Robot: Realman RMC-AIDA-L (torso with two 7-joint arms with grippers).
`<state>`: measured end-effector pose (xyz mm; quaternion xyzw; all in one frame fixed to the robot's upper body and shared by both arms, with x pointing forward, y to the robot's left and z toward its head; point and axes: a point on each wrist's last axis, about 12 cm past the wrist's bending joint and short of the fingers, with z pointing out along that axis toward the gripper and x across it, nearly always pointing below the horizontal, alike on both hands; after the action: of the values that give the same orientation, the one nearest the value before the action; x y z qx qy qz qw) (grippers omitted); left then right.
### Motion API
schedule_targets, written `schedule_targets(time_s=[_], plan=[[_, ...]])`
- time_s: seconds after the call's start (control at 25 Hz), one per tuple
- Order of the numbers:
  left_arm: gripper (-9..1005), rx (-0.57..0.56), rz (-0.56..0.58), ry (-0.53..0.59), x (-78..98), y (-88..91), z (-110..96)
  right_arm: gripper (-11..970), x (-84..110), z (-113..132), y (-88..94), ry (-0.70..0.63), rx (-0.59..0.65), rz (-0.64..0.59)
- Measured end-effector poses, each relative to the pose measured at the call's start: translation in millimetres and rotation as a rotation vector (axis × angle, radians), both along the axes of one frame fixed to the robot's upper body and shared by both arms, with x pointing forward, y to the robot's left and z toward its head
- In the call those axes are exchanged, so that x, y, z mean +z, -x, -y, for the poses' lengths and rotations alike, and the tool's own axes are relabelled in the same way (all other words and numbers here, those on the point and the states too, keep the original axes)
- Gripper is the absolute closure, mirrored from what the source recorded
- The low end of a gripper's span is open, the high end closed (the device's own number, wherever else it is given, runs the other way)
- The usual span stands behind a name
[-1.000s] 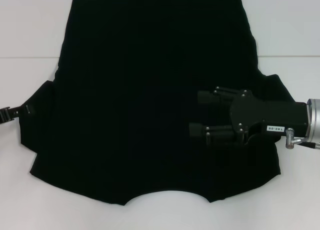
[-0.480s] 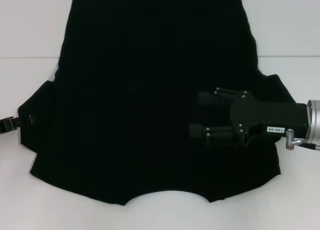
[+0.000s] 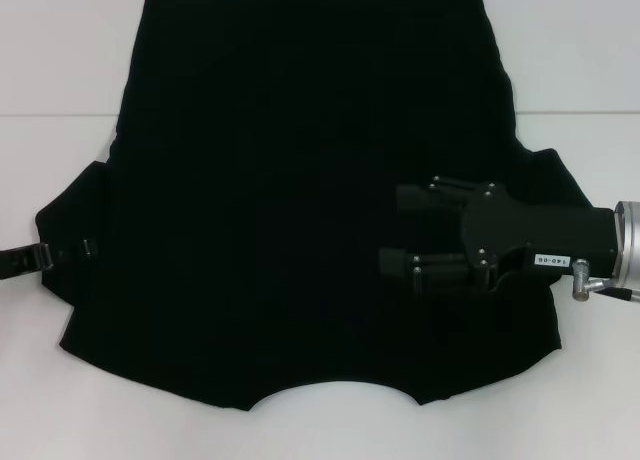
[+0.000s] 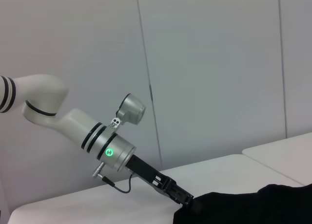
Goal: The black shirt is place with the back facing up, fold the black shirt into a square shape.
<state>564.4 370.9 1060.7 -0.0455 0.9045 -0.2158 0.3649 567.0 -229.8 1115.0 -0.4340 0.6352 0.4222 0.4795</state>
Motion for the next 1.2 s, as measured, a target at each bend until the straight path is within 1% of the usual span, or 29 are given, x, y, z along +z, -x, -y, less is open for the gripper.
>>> schedule_targets(time_s=[0.04,0.48,0.72,0.96,1.04,1.2], plan=[[185,-0.006,-0.001,-0.001,0.0,-0.6,1.4,34,-0.1,0.1,0.1,0.0,0.0,0.0],[365,-0.018,0.003,-0.015,1.7,-3.0,3.2,34,-0.1,0.9,0.8,-0.008,-0.005,0.0],[604,-0.014,0.006,-0.024,2.0,-3.6,2.2,34,0.1,0.8,0.9,-0.009,-0.002,0.0],[820,-0.013,0.009,-0.027,2.8,-3.9,1.6,35,0.2,0.7,1.0,-0.009,-0.001,0.0],[995,-0.013,0.01,-0.028,3.0,-4.0,1.5,35,0.2,0.7,1.2,-0.01,0.0,-0.001],[990,-0.006,0.015,-0.033,4.7,-4.3,-1.0,35,0.4,0.8,1.1,-0.016,-0.003,-0.001]])
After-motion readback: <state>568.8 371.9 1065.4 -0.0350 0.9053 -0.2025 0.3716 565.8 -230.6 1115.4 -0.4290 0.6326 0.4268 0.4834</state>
